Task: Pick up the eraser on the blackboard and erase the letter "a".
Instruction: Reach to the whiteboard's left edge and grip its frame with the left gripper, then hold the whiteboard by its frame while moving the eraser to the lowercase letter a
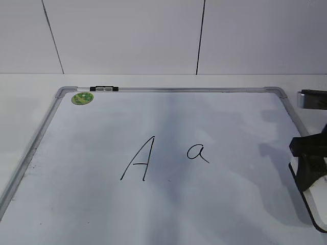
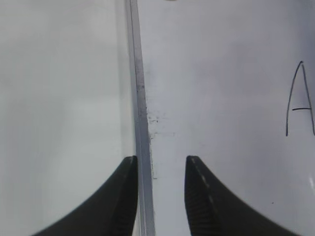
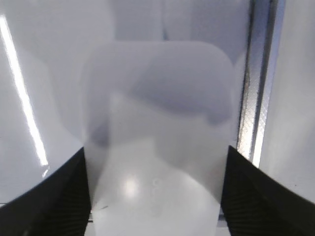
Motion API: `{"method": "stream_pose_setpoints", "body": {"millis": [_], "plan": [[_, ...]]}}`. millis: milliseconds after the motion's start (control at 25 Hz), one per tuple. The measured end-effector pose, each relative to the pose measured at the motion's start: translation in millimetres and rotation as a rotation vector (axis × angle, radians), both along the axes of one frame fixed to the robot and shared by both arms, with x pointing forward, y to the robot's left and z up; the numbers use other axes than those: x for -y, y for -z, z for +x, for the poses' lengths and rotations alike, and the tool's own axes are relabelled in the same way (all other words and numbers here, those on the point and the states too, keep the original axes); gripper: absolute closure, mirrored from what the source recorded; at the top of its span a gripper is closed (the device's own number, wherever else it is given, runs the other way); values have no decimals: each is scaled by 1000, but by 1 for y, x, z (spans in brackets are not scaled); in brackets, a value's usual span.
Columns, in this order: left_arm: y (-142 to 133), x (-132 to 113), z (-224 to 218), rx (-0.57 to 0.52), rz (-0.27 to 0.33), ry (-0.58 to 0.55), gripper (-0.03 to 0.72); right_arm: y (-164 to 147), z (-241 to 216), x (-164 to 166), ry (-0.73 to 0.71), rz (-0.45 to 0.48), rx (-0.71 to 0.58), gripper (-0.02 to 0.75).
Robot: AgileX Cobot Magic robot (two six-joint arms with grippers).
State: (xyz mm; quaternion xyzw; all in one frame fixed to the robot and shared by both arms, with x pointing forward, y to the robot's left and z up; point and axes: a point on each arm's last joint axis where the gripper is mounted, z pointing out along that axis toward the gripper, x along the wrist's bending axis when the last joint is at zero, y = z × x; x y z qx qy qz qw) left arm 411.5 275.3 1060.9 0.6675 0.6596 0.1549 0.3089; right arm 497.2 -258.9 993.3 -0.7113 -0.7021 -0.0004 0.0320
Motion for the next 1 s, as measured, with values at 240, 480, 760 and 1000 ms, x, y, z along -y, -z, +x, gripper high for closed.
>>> {"method": "stream_pose_setpoints", "body": {"millis": [240, 480, 760, 1000], "plan": [[16, 4, 65, -151, 3, -1, 444, 0, -1, -2, 0, 17, -7, 174], [40, 9, 114, -278, -2, 4, 443, -1, -4, -1, -11, 14, -44, 174], [81, 11, 147, -445, 12, 18, 454, -2, -3, -1, -16, 14, -43, 174], [103, 12, 166, -530, 18, 30, 454, -2, -4, -2, -19, 23, -42, 174]]}}
